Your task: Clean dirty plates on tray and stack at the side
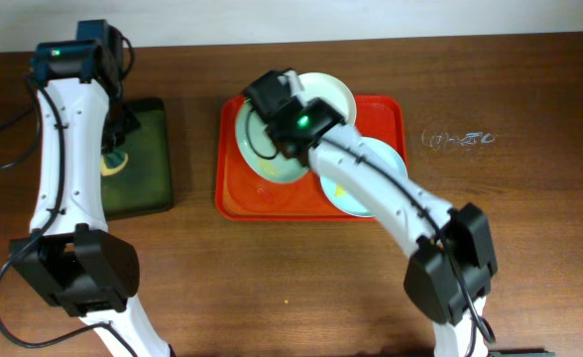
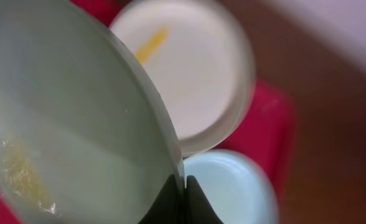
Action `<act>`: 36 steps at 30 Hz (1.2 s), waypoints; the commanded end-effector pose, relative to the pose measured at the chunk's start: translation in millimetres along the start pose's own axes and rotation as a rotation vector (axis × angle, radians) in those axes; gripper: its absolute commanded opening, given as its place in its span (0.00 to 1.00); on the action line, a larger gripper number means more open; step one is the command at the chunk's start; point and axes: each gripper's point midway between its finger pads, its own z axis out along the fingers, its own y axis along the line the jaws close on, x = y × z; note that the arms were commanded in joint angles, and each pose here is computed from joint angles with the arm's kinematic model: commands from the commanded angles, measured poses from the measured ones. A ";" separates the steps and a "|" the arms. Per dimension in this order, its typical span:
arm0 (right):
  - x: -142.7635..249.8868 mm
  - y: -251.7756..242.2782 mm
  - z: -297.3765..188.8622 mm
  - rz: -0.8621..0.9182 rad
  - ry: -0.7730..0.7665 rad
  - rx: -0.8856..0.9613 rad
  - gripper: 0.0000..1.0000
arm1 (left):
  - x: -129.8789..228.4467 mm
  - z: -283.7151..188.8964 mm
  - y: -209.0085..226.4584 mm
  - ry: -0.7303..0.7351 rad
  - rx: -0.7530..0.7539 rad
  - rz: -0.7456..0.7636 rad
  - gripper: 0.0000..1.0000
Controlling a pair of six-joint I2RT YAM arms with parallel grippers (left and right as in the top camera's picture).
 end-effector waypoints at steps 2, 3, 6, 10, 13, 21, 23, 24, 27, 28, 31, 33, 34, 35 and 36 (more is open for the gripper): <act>-45.7 -45.6 -82.4 -0.138 -0.208 0.474 0.04 | -4.4 6.8 15.3 0.008 -0.041 -0.035 0.00; -48.3 -45.8 -93.6 -0.171 -0.220 0.533 0.04 | -4.3 6.8 15.3 0.008 -0.041 -0.035 0.00; -55.8 -54.2 -137.2 -0.217 -0.243 0.767 0.04 | -4.4 6.8 15.2 0.008 -0.040 -0.036 0.00; -59.7 -55.2 -151.8 -0.226 -0.243 0.830 0.04 | -4.3 6.8 15.3 0.008 -0.041 -0.035 0.00; -59.8 -54.7 -151.3 -0.227 -0.244 0.826 0.04 | -4.4 6.8 15.2 0.008 -0.040 -0.036 0.00; -34.7 6.7 -60.0 -0.221 -0.188 0.215 0.04 | -4.5 6.8 15.1 0.008 -0.040 -0.036 0.00; -32.4 -25.2 -63.5 -0.213 -0.161 0.360 0.04 | -4.5 6.8 15.1 0.008 -0.040 -0.036 0.00; -35.4 -45.9 -74.5 -0.192 -0.168 0.482 0.04 | -4.5 6.8 15.1 0.008 -0.040 -0.036 0.00; -41.5 -85.0 -108.7 -0.117 -0.196 0.755 0.04 | -4.5 6.8 14.9 0.007 -0.039 -0.036 0.00; -41.9 -83.0 -107.0 -0.117 -0.198 0.740 0.04 | -4.6 6.8 15.1 0.007 -0.040 -0.036 0.00; -29.2 3.4 -55.6 -0.196 -0.164 0.163 0.04 | -4.6 6.8 14.9 0.007 -0.039 -0.036 0.00; -8.9 60.5 -42.3 -0.308 -0.118 -0.210 0.04 | -4.4 6.8 15.1 0.008 -0.040 -0.035 0.00; -5.0 66.1 -40.5 -0.331 -0.109 -0.266 0.04 | -4.4 6.8 15.2 0.008 -0.040 -0.036 0.00; -5.2 61.3 -36.6 -0.299 -0.101 -0.277 0.04 | -4.3 6.8 15.1 0.008 -0.040 -0.035 0.00; -7.3 55.1 -33.4 -0.254 -0.097 -0.271 0.04 | -4.4 6.8 15.2 0.008 -0.040 -0.036 0.00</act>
